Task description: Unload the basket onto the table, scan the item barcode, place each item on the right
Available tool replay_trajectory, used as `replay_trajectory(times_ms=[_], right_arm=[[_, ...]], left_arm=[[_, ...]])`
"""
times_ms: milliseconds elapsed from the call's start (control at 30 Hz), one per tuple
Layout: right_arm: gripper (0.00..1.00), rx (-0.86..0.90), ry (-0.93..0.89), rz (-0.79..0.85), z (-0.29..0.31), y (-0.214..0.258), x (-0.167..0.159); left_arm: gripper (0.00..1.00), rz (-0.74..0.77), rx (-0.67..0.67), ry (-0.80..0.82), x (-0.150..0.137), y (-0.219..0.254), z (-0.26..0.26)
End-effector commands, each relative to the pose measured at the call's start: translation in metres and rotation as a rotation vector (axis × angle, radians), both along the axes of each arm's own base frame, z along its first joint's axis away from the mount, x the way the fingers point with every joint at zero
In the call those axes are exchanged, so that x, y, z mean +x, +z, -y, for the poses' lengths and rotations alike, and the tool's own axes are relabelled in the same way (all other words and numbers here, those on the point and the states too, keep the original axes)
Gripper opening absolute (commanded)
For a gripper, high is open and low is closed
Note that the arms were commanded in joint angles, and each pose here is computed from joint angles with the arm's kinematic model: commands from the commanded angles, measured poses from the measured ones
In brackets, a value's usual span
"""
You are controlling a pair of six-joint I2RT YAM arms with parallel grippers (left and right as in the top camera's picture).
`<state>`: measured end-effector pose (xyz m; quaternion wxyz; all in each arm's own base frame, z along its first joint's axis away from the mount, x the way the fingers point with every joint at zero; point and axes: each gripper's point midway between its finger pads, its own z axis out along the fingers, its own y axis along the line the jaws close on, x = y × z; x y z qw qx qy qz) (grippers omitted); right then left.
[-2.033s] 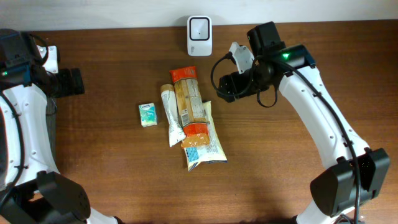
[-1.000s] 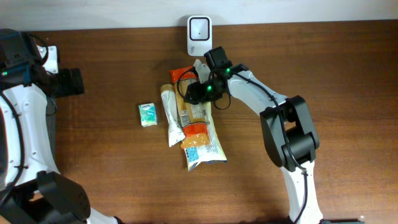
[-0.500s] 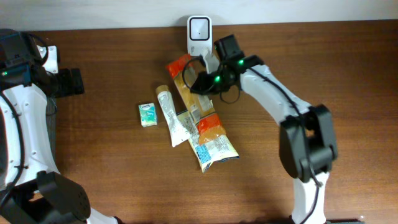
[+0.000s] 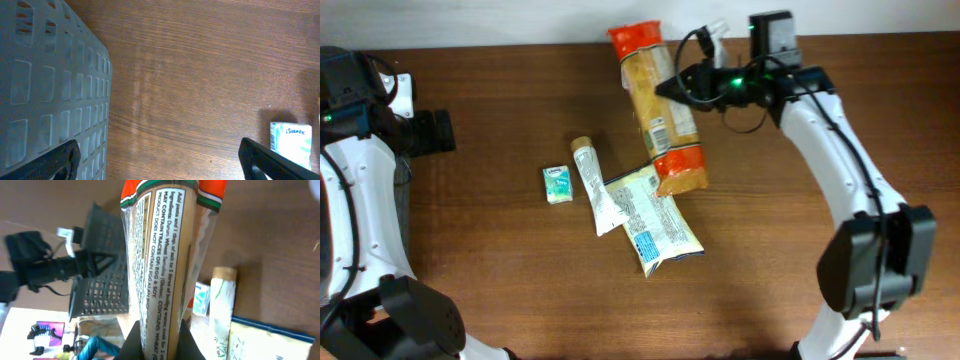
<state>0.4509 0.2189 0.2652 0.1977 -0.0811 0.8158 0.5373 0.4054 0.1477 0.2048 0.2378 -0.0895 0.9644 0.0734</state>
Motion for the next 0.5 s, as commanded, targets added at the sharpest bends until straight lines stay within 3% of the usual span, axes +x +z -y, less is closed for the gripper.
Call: replay_trajectory(times_ms=[0,100,200,333,433,467], right_arm=[[0.04,0.078,0.055,0.194,0.01,0.082,-0.03],[0.04,0.025,0.02,0.19,0.013,0.072,-0.026],[0.04,-0.169,-0.068,0.276,0.013,0.047,-0.009],[0.04,-0.761,-0.1,0.711,0.002,0.018,0.022],[0.04,-0.934,0.098,1.007,-0.029,0.017,0.02],[0.04,-0.993,0.204,1.173,-0.044,0.014,0.027]], left_arm=[[0.99,0.006,-0.001,-0.01,0.0,0.002,-0.001],[0.99,0.006,-0.001,-0.01,0.0,0.002,-0.001],[0.99,0.006,-0.002,-0.01,0.0,0.002,-0.001],[0.99,0.006,-0.002,-0.01,0.0,0.002,-0.001],[0.99,0.005,-0.002,-0.01,0.0,0.002,-0.001],[0.99,0.006,-0.002,-0.01,0.0,0.002,-0.001]])
